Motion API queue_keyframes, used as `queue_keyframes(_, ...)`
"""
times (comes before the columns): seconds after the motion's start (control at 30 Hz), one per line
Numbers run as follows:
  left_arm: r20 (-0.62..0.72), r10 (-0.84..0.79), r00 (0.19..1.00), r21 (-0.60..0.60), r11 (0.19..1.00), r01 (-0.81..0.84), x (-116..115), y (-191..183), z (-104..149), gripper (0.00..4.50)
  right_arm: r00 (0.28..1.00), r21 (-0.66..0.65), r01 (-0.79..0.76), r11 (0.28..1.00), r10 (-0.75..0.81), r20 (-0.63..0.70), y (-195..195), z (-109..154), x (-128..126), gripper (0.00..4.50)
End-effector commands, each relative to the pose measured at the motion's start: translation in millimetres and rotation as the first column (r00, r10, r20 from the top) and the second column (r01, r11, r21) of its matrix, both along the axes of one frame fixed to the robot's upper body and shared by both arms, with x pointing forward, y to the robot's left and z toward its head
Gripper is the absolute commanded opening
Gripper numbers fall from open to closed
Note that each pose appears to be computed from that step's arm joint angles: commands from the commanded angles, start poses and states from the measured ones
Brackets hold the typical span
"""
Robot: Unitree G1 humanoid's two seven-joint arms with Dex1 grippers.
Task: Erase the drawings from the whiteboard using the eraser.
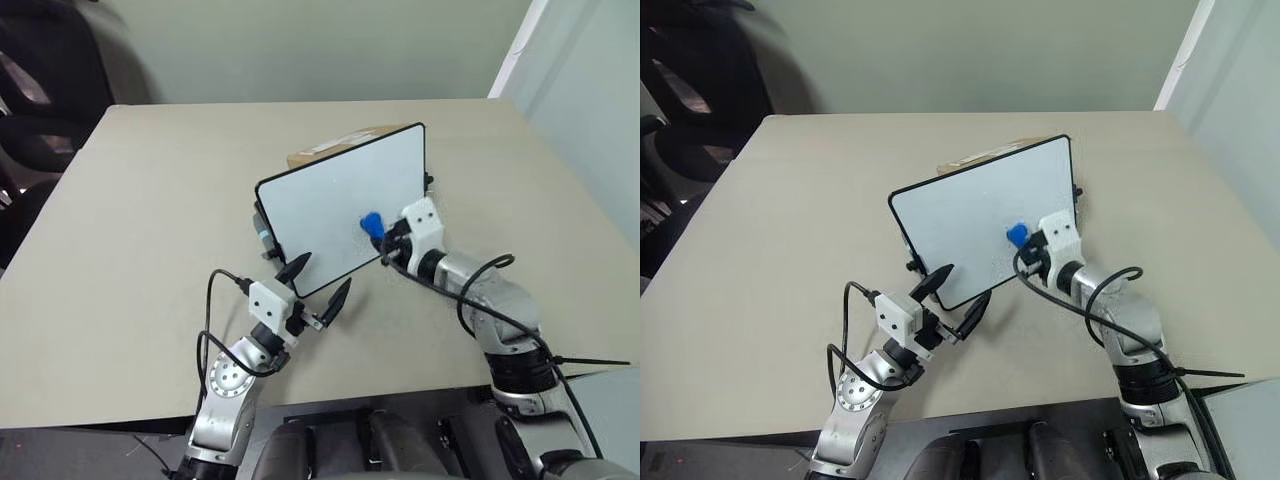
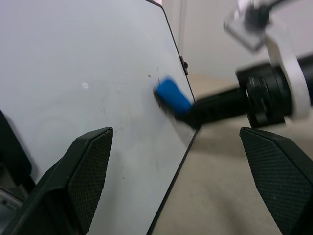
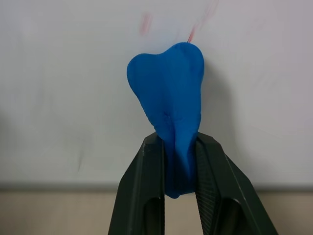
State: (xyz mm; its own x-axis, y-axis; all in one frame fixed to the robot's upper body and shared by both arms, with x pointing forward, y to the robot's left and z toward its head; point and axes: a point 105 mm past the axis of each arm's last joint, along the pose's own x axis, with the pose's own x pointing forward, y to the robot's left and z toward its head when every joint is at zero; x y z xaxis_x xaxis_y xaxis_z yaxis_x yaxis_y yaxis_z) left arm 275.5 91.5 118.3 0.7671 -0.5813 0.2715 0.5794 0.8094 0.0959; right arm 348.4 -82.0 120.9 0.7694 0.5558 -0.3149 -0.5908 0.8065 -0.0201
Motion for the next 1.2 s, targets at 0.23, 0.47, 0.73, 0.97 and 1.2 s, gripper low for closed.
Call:
queue_keyframes(0.23, 0.049, -0.014, 0.999, -0.023, 1.000, 0.015, -4, -2, 15, 4.50, 0.996, 0.012, -0.019, 1.000, 0.018, 0.086, 3, 26, 3, 0.63)
queue_keyframes(0.47, 0.051, -0.016, 0.999, -0.025, 1.000, 0.017, -5, -2, 16, 4.50, 0.984, 0.076, 0.009, 0.997, -0.022, 0.175, 1, 60, 13, 0.63)
queue_keyframes(0.73, 0.053, -0.011, 0.999, -0.033, 0.999, 0.013, -6, -2, 17, 4.50, 0.990, 0.074, 0.059, 0.996, -0.068, 0.125, -7, 44, 20, 0.63)
queue_keyframes(0.97, 0.053, -0.002, 0.999, -0.035, 0.999, 0.004, -6, 0, 18, 4.50, 0.987, 0.016, 0.155, 0.988, -0.155, 0.034, -25, 11, 24, 0.63)
queue_keyframes(1.2, 0.049, -0.010, 0.999, -0.031, 0.999, 0.011, -4, -1, 16, 4.50, 0.985, 0.017, 0.159, 0.987, -0.160, 0.071, -27, 21, 25, 0.63)
